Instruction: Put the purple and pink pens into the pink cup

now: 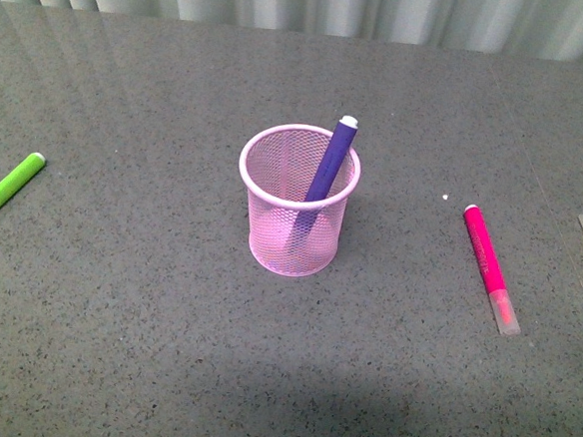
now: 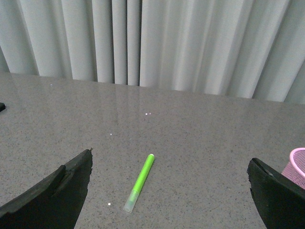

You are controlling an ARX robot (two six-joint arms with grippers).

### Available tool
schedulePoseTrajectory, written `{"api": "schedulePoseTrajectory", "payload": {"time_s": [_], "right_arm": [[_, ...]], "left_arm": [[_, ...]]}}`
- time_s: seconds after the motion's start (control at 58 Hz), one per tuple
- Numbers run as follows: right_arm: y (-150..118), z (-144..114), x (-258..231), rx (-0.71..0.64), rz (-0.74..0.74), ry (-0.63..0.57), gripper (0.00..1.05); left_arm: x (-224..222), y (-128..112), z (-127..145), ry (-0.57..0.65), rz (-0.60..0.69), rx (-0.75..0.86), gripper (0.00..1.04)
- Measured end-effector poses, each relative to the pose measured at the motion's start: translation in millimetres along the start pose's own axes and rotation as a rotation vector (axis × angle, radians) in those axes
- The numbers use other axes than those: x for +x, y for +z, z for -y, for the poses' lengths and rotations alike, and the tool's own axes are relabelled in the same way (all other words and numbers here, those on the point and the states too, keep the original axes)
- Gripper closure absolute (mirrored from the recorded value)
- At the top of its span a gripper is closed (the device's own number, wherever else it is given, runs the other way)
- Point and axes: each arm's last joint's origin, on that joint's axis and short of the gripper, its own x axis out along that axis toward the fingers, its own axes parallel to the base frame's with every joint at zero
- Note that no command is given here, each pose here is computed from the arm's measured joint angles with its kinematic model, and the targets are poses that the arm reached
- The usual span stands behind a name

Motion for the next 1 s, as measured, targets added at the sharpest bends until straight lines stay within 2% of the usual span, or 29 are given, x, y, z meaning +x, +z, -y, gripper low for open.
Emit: {"api": "schedulePoseTrajectory", "payload": {"time_s": [0.172,0.293,0.517,0.741,1.0], "right_arm": [[34,-11,49,-0.119,-0.008,0.106,0.07],[41,-27,110,-0.172,-0.132,0.170,0.07],[38,-20,176,-0.192,-0.279,0.078,0.07],[38,-7,197,-0.180,-0.335,0.003,0.07],[29,-8,210,-0.144,-0.401,-0.036,0.07]], "left_arm": [[0,0,0,0.000,0.000,0.000,0.08],[0,0,0,0.000,0.000,0.000,0.08],[0,0,0,0.000,0.000,0.000,0.08],[0,0,0,0.000,0.000,0.000,0.08],[0,0,0,0.000,0.000,0.000,0.08]]}}
